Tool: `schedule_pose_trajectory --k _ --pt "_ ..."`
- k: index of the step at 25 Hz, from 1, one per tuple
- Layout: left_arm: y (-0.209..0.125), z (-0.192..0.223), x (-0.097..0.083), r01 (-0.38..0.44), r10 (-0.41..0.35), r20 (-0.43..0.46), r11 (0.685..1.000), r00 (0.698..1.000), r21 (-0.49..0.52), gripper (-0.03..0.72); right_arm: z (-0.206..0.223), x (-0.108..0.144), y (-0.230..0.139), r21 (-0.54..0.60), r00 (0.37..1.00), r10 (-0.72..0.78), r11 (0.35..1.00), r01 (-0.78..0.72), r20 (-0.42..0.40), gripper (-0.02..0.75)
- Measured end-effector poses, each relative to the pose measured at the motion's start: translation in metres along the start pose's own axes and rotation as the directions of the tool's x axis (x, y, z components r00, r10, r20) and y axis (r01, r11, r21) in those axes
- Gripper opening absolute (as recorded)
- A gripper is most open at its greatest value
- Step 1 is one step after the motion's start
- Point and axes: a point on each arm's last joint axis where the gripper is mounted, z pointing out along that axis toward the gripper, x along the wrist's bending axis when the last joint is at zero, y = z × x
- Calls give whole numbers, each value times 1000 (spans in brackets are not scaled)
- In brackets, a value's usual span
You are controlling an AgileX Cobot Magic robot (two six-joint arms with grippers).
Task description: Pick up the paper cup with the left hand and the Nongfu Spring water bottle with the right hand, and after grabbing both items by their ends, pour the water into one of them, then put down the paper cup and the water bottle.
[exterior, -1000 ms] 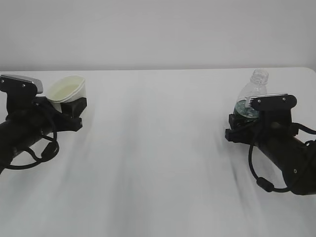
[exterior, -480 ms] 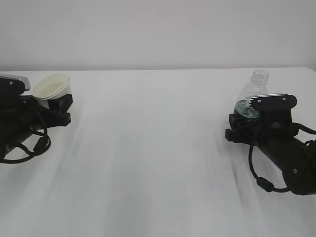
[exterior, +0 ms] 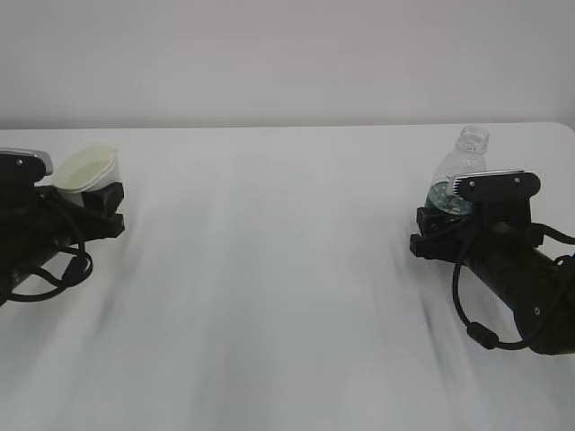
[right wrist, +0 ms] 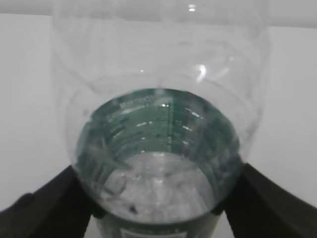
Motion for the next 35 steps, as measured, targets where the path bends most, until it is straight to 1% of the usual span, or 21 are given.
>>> schedule_pose_trajectory --k 4,11,19,35 --pt "-17 2 2 5 -4 -11 999 1000 51 421 0 0 0 0 1000 0 1000 0 0 580" --pt "-33 6 5 1 3 -41 995 999 95 421 0 0 0 0 1000 0 1000 0 0 580" --pt "-34 15 7 3 1 -50 997 999 72 421 0 0 0 0 1000 1 1000 -1 1 580" --pt "-39 17 7 2 1 -50 998 999 59 421 0 0 0 0 1000 1 1000 -1 1 580"
